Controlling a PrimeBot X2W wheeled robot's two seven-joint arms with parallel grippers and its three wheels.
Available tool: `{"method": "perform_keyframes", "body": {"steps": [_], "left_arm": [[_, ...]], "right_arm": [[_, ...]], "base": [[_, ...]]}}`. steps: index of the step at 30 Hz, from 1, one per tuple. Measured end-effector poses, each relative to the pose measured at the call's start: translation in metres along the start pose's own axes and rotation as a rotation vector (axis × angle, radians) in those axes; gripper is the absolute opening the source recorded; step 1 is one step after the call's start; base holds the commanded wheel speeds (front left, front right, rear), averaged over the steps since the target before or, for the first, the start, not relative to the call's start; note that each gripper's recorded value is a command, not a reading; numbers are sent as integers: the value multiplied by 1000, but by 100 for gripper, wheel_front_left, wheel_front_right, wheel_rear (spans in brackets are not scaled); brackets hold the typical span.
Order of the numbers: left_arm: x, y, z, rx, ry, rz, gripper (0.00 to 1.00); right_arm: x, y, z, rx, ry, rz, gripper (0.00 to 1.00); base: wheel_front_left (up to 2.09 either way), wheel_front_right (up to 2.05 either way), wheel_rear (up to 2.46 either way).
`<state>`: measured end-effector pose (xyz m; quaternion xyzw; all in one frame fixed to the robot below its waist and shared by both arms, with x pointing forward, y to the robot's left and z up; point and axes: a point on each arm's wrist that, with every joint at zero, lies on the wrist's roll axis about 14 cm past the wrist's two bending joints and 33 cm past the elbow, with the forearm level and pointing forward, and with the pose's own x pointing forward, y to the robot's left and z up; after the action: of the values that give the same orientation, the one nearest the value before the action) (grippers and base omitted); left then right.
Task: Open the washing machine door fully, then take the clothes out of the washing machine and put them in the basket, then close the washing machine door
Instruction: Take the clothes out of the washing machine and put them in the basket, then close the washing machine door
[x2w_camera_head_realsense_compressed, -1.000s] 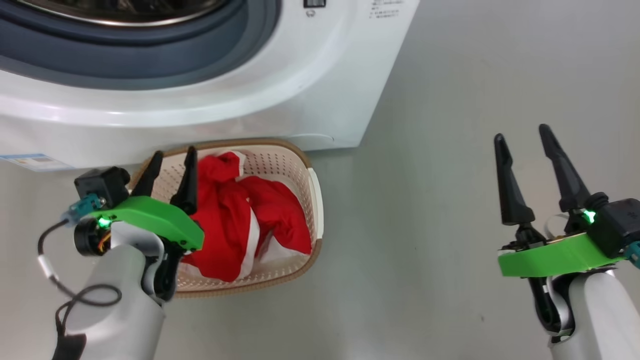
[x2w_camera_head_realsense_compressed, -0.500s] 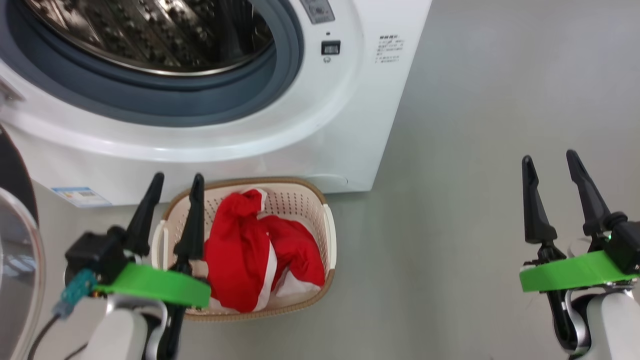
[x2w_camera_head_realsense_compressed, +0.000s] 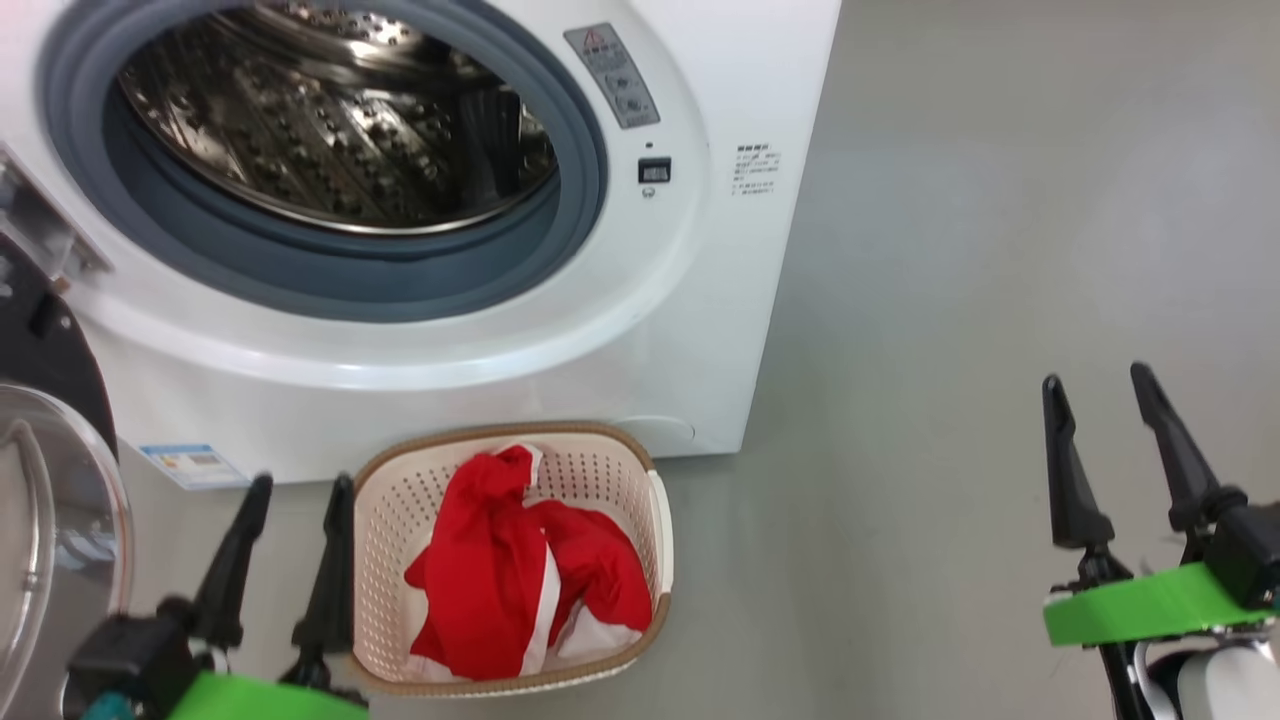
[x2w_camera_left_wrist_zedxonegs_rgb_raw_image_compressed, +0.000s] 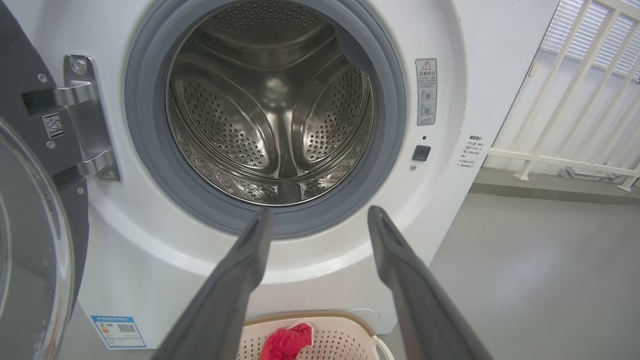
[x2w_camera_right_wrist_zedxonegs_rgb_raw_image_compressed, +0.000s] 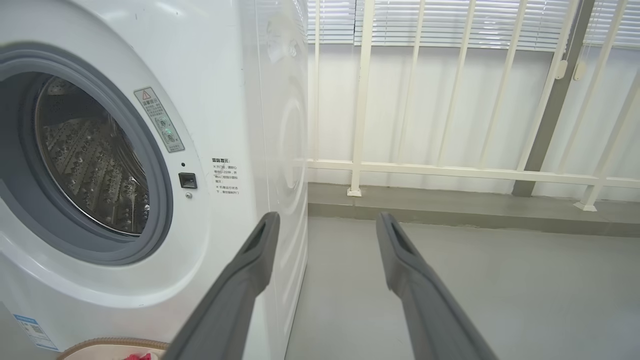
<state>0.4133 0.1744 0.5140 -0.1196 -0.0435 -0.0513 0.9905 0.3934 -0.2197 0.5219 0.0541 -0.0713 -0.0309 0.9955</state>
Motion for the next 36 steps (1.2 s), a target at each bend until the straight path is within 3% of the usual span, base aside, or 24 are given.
{"method": "perform_keyframes", "body": {"steps": [19,36], "left_arm": [[-70,19,18,75,5,62,100],[-80,18,25,102,-2,57,100]], "right_arm": [[-56,-4,20,1,-36,-11,100],[-64,-5,29,-18,-59,-10,100]], "base": [[0,0,0],[-21,21,0]]}}
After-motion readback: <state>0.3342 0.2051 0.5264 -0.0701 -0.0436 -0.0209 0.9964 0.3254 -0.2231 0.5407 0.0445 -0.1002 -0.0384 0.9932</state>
